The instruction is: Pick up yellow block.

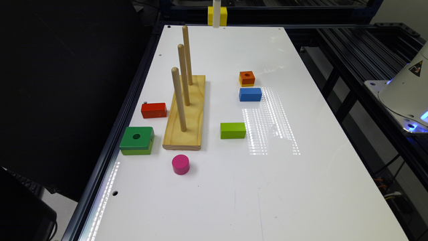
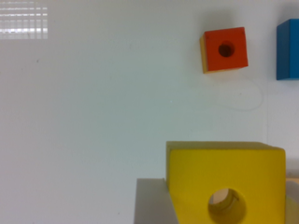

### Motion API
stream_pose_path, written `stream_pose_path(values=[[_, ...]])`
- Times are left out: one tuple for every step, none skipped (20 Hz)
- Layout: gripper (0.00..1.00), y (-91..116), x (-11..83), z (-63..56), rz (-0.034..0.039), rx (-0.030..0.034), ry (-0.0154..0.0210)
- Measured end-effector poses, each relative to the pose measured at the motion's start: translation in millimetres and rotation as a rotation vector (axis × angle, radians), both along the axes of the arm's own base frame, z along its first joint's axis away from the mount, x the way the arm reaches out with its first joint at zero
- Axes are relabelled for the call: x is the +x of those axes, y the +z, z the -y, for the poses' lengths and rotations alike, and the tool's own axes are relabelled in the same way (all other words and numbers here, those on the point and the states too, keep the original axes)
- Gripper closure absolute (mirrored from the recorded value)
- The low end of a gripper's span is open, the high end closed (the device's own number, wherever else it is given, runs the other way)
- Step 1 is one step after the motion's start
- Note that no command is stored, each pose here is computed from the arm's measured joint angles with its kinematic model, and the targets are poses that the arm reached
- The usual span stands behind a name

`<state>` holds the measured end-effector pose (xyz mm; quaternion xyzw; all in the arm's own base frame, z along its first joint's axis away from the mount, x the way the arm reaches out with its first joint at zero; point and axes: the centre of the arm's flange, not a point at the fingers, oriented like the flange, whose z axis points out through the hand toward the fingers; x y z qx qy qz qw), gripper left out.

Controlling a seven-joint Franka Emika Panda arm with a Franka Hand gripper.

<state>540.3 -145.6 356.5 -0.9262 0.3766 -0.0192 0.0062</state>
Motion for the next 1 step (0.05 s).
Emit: stream_pose_path(values=[[1.0,3.0,-0.8,-0.2,0.0,0.001,-0.0002]])
